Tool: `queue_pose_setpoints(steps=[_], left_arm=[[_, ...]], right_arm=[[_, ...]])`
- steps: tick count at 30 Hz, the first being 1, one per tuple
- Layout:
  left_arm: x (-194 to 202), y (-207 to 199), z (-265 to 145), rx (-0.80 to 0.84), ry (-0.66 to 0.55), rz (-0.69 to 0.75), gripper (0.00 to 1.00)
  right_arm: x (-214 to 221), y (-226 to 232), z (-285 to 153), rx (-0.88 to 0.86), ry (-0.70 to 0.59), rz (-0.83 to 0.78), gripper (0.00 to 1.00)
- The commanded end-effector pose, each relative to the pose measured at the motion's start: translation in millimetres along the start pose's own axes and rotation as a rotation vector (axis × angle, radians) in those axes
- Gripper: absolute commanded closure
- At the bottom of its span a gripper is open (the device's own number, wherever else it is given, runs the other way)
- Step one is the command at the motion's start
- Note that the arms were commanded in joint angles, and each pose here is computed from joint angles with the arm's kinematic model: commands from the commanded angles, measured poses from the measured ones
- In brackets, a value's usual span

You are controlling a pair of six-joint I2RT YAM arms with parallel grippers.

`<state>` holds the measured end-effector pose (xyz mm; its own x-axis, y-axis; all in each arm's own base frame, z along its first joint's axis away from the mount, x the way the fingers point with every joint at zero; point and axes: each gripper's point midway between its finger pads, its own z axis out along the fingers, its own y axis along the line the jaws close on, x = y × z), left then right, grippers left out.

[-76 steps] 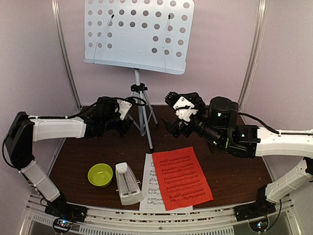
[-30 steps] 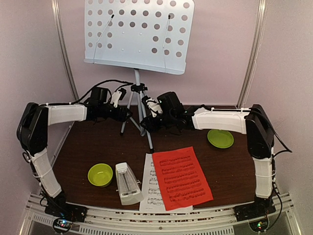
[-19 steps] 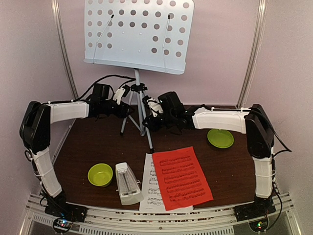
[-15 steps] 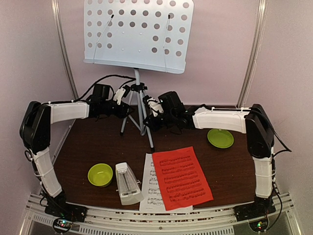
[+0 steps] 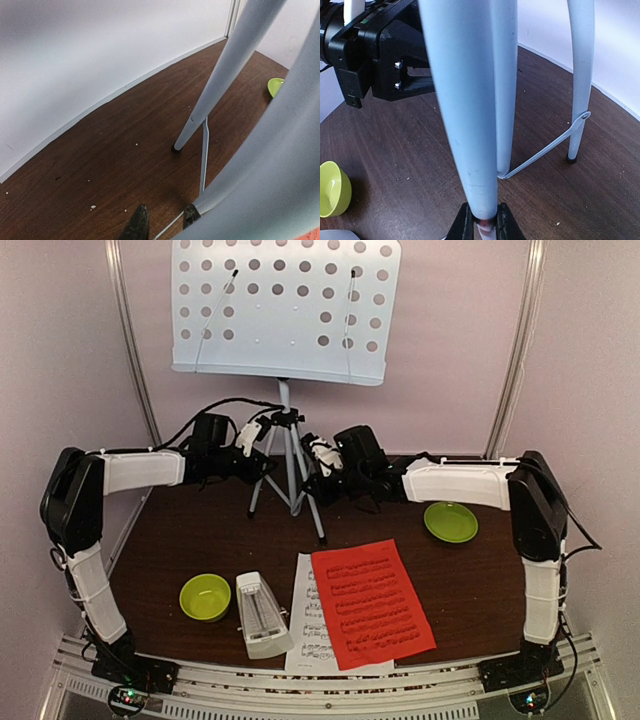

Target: Set up the instrument practice props

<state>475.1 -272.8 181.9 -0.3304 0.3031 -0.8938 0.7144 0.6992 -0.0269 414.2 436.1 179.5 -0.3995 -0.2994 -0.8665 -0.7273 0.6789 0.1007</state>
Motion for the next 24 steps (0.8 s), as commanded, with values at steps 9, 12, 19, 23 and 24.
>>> queue_pose_setpoints(steps=[9, 12, 19, 23, 24], left_arm=[[2, 20, -25, -0.159, -0.034, -0.070, 0.90], [8, 22, -29, -0.189, -0.017, -0.069, 0.92], [10, 28, -34, -0.237, 0.018, -0.063, 0.94], [9, 29, -34, -0.240, 0.035, -0.058, 0.95], [9, 29, -34, -0.238, 0.038, -0.057, 0.96]], right_arm=[[-5, -38, -48, 0.121, 0.009, -0.104, 1.00], [-3, -47, -54, 0.140, 0.011, -0.107, 1.00], [11, -67, -70, 0.175, 0.041, -0.099, 1.00], [20, -84, -78, 0.193, 0.068, -0.079, 1.00], [21, -89, -80, 0.197, 0.075, -0.073, 1.00]])
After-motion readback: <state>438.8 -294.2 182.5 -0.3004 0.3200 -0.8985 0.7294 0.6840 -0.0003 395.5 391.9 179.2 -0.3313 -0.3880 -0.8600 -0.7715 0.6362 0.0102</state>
